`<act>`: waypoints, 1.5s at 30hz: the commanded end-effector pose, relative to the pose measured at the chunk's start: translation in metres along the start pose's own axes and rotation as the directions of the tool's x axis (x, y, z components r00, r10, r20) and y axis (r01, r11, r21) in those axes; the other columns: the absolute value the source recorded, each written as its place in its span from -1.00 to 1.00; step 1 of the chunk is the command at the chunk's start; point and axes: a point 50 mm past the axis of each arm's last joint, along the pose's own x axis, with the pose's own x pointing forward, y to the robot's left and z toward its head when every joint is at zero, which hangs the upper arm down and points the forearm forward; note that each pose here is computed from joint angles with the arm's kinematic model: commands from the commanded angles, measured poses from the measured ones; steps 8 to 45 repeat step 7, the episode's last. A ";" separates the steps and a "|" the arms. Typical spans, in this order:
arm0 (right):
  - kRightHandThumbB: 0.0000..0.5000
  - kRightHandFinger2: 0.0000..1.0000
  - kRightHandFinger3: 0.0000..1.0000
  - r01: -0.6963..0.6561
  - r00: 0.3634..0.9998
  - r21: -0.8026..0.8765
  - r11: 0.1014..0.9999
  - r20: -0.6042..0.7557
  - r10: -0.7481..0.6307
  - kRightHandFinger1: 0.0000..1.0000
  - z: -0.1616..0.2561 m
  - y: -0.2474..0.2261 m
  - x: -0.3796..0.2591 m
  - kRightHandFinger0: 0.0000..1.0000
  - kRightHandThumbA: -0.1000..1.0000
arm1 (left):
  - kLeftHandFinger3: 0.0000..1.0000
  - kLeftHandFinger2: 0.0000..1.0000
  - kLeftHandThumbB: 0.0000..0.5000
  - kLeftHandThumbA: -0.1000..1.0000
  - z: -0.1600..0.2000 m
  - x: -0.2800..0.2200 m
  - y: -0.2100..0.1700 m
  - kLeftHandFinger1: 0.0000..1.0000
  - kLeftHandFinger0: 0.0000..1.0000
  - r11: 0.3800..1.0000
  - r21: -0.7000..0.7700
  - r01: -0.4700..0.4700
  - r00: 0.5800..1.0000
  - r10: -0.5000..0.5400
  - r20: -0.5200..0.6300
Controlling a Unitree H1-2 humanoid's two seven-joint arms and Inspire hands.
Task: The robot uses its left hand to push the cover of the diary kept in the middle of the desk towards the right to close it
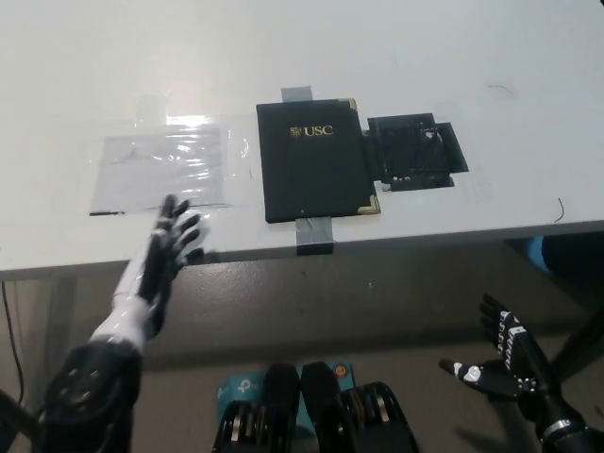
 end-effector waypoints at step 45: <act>1.00 1.00 1.00 0.083 0.987 0.014 0.996 0.133 -0.084 1.00 0.035 -0.031 0.014 1.00 1.00 | 1.00 1.00 -0.12 1.00 -0.015 -0.146 0.120 1.00 1.00 0.642 -0.767 -0.004 0.910 0.320 0.263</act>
